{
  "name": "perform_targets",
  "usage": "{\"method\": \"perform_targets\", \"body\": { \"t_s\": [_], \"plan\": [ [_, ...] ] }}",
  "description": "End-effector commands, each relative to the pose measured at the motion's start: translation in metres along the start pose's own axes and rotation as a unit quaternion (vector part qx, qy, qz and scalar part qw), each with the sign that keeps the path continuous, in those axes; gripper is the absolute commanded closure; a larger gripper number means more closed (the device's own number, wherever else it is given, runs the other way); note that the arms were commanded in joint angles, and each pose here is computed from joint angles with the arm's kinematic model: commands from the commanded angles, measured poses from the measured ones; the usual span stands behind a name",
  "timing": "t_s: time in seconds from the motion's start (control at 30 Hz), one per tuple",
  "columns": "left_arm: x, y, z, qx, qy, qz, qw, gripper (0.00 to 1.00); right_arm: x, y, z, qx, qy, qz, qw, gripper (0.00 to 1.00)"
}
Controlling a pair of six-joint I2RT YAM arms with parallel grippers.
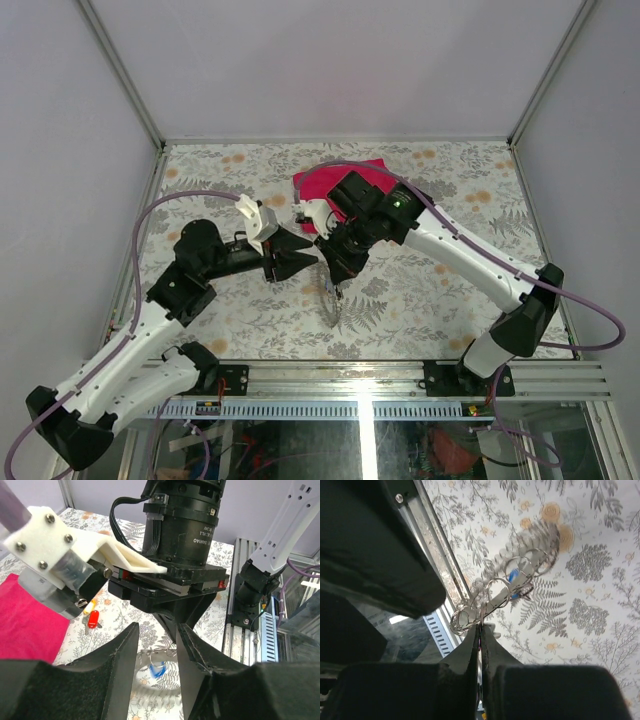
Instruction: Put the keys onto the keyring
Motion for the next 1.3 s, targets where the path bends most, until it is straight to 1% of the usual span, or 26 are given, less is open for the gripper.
{"method": "perform_targets", "body": {
  "t_s": [0.0,0.17,0.27,0.43,0.7,0.97,1.2,1.27],
  "plan": [
    [-0.005,0.002,-0.002,-0.007,0.014,-0.012,1.0,0.63,-0.001,0.013,0.025,-0.011,-0.021,-0.009,1.0,1.0],
    [-0.01,0.0,-0.006,-0.039,0.04,-0.013,0.998,0.63,0.003,0.018,0.03,0.01,-0.028,0.002,1.0,1.0],
    [-0.014,0.002,-0.009,-0.043,0.049,-0.011,0.998,0.63,0.005,0.023,0.033,0.024,-0.03,0.003,0.999,1.0],
    [-0.017,0.003,-0.012,-0.048,0.056,-0.015,0.997,0.63,0.009,0.028,0.043,0.031,-0.034,-0.001,0.999,1.0],
    [-0.021,-0.009,-0.018,-0.09,0.068,-0.021,0.993,0.63,0.016,0.034,0.05,0.044,-0.052,0.007,0.998,1.0],
    [-0.023,-0.013,-0.02,-0.106,0.075,-0.022,0.991,0.67,0.016,0.034,0.052,0.041,-0.055,0.012,0.998,1.0],
    [-0.027,-0.015,-0.021,-0.118,0.086,-0.018,0.989,0.68,0.018,0.036,0.057,0.036,-0.067,0.019,0.997,1.0],
    [-0.027,-0.016,-0.022,-0.122,0.088,-0.017,0.989,0.7,0.019,0.036,0.057,0.037,-0.071,0.021,0.997,1.0]
  ]
}}
Point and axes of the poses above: each gripper's point midway between its finger pads, its own z axis back along the fingers, its own y axis along the line the jaws close on, x = y × z, the point moved 5 cm from there along z, back along the fingers, and after that the axes turned 11 degrees about z, right-handed, at the moved point
